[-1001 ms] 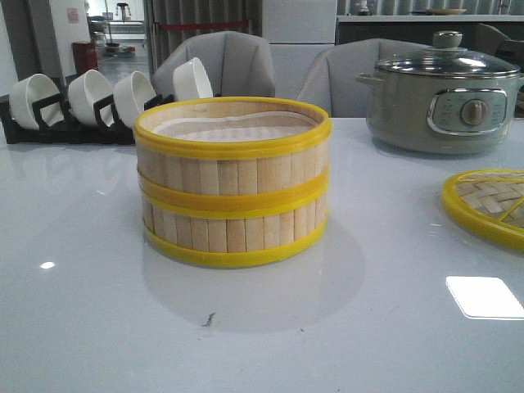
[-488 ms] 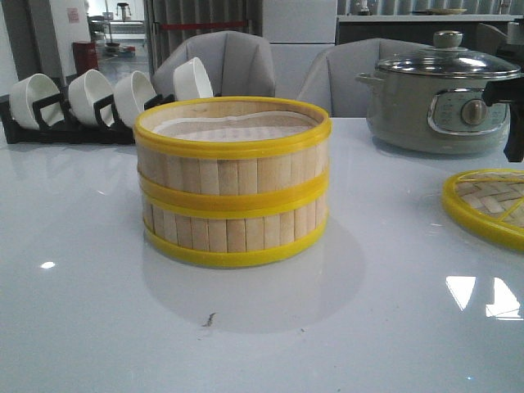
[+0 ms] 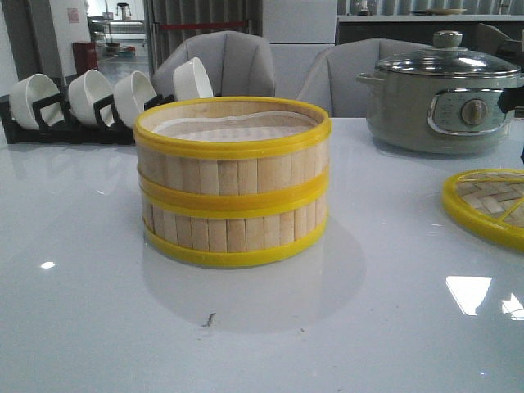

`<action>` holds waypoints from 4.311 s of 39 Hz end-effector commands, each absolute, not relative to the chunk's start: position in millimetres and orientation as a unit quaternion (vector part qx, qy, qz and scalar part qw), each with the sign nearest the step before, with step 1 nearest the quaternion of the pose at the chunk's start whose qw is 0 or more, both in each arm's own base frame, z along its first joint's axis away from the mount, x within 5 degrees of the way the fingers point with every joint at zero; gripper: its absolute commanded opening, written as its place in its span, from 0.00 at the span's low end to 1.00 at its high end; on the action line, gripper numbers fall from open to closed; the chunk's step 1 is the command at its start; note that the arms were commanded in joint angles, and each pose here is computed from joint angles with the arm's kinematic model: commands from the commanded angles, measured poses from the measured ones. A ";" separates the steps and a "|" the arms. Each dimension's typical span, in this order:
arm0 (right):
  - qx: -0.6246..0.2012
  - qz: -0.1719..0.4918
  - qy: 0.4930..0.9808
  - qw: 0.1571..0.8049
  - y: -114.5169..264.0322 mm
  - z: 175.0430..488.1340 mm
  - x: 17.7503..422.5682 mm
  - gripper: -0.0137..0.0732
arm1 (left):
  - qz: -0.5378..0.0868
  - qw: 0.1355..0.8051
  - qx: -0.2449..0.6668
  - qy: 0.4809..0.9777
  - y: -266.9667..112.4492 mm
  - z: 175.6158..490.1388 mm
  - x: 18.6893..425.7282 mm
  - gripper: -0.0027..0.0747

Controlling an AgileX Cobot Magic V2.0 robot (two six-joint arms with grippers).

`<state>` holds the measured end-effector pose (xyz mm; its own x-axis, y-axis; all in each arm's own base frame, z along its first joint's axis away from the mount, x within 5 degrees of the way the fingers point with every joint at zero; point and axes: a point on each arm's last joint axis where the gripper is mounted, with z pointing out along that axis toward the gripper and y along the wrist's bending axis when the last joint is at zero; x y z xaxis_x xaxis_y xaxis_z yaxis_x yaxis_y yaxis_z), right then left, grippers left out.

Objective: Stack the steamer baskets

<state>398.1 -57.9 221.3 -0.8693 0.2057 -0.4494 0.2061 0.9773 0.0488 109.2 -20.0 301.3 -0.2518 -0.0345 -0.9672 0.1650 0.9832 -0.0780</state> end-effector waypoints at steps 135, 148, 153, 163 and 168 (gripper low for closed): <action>-0.229 0.137 0.896 0.356 255.8 372.2 394.7 0.22 | -0.087 0.654 0.033 0.751 -19.4 319.3 111.0 0.15; -0.227 0.125 0.893 0.368 251.3 373.2 398.9 0.22 | -0.087 0.654 0.033 0.751 -19.4 319.3 111.0 0.15; -0.224 0.125 0.893 0.369 249.5 373.5 400.3 0.22 | -0.087 0.654 0.033 0.751 -19.4 319.3 111.0 0.15; -0.219 0.126 0.890 0.380 246.4 374.9 403.8 0.22 | -0.087 0.654 0.033 0.751 -19.4 319.3 111.0 0.15; -0.218 0.130 0.890 0.379 247.2 374.7 403.7 0.22 | -0.087 0.654 0.033 0.751 -19.4 319.3 111.0 0.15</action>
<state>412.3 255.2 325.4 -0.7178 -0.3521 -0.6006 -0.4802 0.8750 0.0610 109.2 -20.0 301.3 -0.2518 -0.0345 -0.9672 0.1650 0.9832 -0.0780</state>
